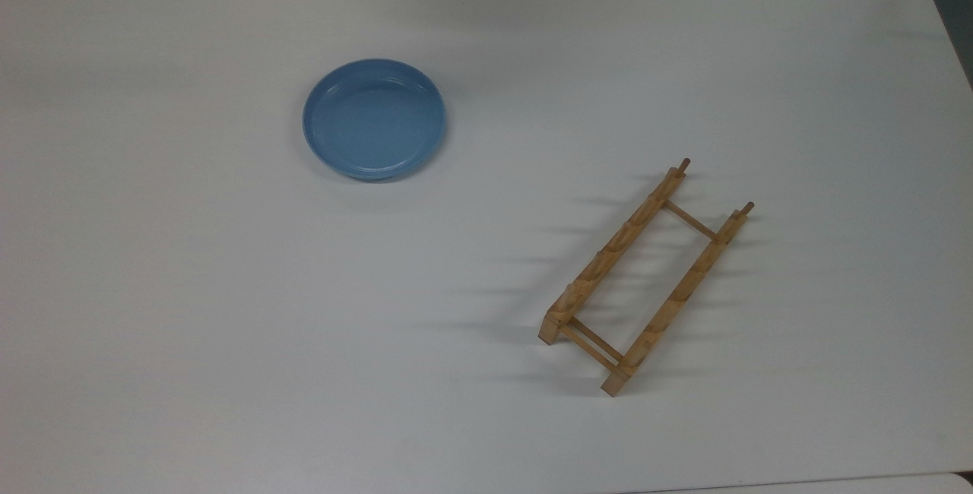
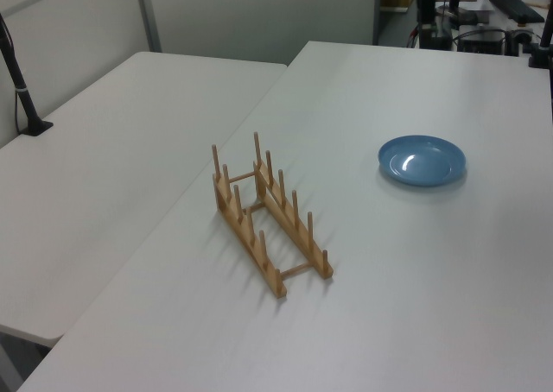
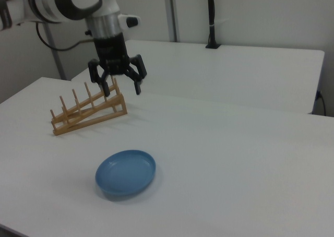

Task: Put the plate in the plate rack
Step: 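Move the gripper over the blue plate and lower it to the rim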

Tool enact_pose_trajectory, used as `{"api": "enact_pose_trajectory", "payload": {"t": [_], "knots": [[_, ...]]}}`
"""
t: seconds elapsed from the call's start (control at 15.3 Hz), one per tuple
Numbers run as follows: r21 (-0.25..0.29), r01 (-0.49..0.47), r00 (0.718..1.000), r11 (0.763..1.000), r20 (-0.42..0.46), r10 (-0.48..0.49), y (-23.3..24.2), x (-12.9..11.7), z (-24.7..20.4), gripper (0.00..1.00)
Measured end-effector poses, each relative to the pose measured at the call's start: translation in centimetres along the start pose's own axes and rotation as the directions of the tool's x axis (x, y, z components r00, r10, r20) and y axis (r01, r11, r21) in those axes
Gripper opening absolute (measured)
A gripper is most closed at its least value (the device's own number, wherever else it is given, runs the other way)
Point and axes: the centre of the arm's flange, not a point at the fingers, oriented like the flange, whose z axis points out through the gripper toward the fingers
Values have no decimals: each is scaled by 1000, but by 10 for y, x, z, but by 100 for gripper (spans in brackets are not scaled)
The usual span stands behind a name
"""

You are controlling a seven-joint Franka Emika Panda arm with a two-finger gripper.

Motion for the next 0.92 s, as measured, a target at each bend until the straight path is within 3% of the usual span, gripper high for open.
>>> {"api": "enact_pose_trajectory", "payload": {"t": [0.2, 0.72, 0.92], "knots": [[-34, 30, 998, 999, 53, -28, 8, 1, 34, 100], [-72, -40, 998, 997, -52, 36, 17, 17, 152, 94], [-60, -41, 999, 997, -39, 39, 11, 21, 192, 89]]}}
